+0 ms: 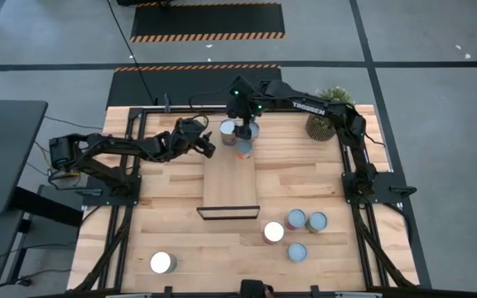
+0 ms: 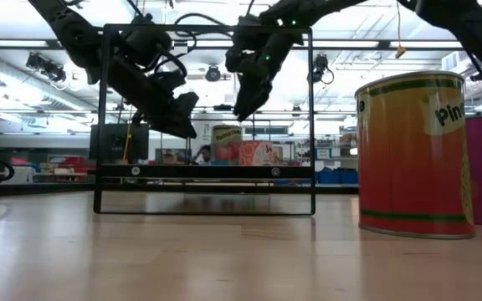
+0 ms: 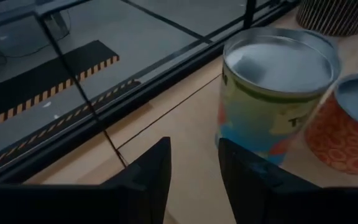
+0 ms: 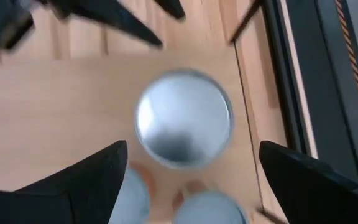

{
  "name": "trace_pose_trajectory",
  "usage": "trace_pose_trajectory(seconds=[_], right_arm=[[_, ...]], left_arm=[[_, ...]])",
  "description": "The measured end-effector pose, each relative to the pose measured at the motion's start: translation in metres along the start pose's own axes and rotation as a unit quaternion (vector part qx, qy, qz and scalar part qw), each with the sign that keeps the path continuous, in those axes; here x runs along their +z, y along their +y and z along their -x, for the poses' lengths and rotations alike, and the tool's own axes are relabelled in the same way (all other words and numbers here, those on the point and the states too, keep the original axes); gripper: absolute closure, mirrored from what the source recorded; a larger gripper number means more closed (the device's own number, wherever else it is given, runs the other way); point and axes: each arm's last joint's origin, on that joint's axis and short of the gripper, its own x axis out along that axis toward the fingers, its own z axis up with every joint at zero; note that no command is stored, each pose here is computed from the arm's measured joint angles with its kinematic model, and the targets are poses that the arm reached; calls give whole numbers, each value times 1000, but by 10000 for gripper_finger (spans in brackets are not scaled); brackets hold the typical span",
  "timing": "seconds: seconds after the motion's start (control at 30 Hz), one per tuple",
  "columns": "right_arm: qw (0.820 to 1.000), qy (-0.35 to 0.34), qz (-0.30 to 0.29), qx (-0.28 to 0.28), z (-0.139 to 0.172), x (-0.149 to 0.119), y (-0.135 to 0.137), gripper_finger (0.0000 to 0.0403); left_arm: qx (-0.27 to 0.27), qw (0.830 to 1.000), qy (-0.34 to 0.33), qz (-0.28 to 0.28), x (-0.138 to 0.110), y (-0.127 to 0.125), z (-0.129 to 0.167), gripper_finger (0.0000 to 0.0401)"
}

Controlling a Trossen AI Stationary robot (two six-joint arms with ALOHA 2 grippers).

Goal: Pick and place cans onto a shelf
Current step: Put the blue can on the shelf

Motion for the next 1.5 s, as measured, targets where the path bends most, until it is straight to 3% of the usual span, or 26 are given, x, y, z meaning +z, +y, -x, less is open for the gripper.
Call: trace_pose_trajectory(seconds=[0.17, 0.3, 0.53, 0.9, 1.5], right_arm=[[999, 52, 9, 9, -2, -10, 2, 30], [997, 70, 20, -28, -5, -12, 1, 30], [996, 50, 18, -68, -13, -13, -8, 30], [996, 14, 27, -83, -27, -13, -11, 30], [993, -26, 42, -112, -27, -4, -14, 30]], left_arm=[[18, 999, 3, 28, -4, 3, -7, 259], [26, 998, -9, 49, -4, 6, -17, 259], [24, 996, -50, 72, -2, 9, -30, 259], [-4, 999, -46, 23, -4, -2, -26, 259], [36, 999, -23, 0, 4, 2, 0, 259]])
